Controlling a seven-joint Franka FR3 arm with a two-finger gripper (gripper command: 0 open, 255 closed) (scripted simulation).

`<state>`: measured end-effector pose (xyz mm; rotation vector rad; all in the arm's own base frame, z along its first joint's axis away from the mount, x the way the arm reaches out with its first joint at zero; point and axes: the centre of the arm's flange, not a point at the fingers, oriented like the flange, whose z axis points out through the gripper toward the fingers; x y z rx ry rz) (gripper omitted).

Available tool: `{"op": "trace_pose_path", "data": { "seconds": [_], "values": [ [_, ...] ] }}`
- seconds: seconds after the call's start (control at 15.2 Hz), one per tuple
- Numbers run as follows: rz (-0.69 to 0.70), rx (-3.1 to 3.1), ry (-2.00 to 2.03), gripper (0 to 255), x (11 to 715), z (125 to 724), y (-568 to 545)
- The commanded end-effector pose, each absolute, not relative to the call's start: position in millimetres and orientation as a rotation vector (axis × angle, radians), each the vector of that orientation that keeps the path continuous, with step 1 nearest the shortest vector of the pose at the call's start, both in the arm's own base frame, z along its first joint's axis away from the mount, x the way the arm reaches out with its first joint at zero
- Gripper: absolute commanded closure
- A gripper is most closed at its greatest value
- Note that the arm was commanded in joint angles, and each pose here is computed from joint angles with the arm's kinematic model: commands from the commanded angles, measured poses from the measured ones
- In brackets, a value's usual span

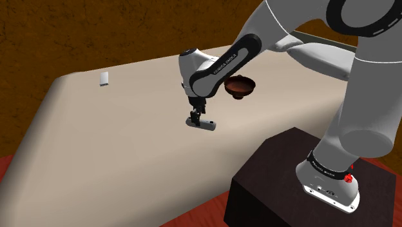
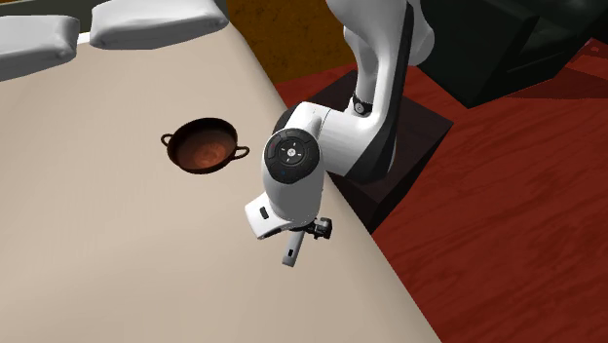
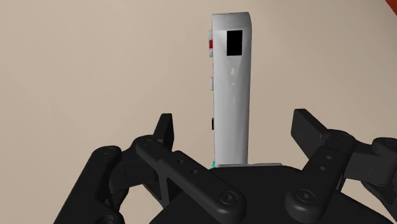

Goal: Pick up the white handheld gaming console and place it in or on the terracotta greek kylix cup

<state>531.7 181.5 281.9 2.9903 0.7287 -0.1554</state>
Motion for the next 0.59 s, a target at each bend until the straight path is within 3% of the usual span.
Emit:
{"op": "trace_pose_path", "data": {
  "seconds": [0.0,0.53],
  "values": [
    [-0.155,2.99,0.729,0,531.0,269.9,181.1],
    [-0.155,2.99,0.729,0,530.3,261.6,180.4]
  ]
}}
